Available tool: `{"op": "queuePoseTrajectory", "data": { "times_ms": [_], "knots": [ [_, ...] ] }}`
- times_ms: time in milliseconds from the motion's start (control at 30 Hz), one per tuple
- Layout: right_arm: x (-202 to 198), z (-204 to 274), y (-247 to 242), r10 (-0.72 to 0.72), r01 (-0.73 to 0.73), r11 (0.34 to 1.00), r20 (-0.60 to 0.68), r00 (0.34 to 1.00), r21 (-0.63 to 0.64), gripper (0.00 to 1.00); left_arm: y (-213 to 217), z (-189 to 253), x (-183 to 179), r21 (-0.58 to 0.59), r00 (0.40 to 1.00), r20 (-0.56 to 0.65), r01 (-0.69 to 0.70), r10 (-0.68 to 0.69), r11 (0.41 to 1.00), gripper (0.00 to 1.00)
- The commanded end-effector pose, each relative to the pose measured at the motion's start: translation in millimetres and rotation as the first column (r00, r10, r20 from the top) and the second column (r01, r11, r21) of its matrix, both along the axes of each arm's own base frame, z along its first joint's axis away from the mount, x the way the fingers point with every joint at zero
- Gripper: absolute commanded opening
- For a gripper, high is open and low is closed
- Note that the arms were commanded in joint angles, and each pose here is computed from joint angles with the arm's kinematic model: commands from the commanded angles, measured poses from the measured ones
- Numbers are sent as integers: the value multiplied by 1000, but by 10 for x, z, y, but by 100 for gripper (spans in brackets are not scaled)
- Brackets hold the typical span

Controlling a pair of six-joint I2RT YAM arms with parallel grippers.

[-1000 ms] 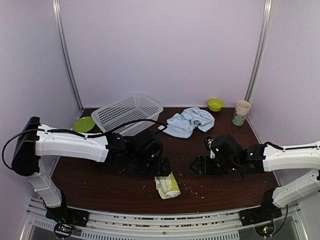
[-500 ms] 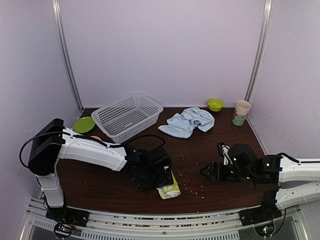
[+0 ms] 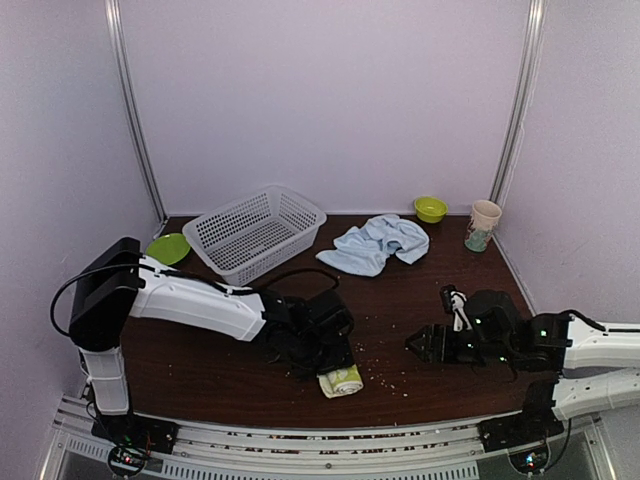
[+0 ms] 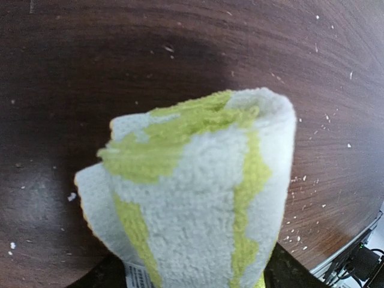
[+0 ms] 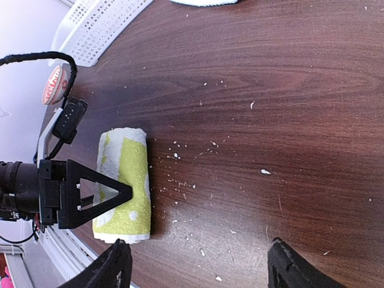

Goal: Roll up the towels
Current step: Pick up the towel from the center of the board.

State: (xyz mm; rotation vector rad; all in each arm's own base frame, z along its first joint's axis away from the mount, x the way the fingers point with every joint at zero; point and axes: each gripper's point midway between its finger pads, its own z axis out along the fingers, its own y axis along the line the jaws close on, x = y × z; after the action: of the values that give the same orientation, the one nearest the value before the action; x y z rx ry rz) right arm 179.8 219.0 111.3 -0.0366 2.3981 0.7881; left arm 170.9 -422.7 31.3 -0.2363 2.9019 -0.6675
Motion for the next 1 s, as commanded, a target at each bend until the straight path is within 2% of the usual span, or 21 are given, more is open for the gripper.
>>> {"op": "queuePoseTrajectory", "data": {
  "times_ms": [0, 133, 300, 400, 567, 733, 867, 967],
  "knots": [
    [13, 8, -67, -24, 24, 1000, 15, 1000, -5, 78, 6, -292, -132, 36, 997, -70, 22, -20, 999, 66],
    [9, 37, -91, -27, 27, 1000, 23, 999, -2, 78, 8, -355, -173, 44, 996, -89, 28, -24, 999, 48],
    [-4, 58, -124, -29, 29, 1000, 30, 999, -1, 77, 17, -432, -228, 43, 993, -117, 34, -29, 998, 15],
    [-10, 61, -141, -31, 31, 1000, 31, 999, -2, 77, 17, -443, -247, 42, 992, -122, 38, -33, 998, 0],
    [-13, 64, -153, -31, 31, 1000, 33, 999, -3, 77, 18, -273, -184, 36, 996, -71, 58, -55, 998, 0],
    [-1, 126, -141, -17, 17, 1000, 55, 998, -9, 77, 178, 376, 72, 113, 981, 110, 145, -157, 983, 0],
    [27, 152, -106, -6, 7, 1000, 65, 998, -19, 77, 534, 930, 353, 183, 948, 225, 188, -227, 965, 0],
    [42, 152, -55, 9, -8, 1000, 66, 998, -25, 77, 977, 1404, 648, 265, 921, 317, 143, -226, 954, 0]
  ]
}}
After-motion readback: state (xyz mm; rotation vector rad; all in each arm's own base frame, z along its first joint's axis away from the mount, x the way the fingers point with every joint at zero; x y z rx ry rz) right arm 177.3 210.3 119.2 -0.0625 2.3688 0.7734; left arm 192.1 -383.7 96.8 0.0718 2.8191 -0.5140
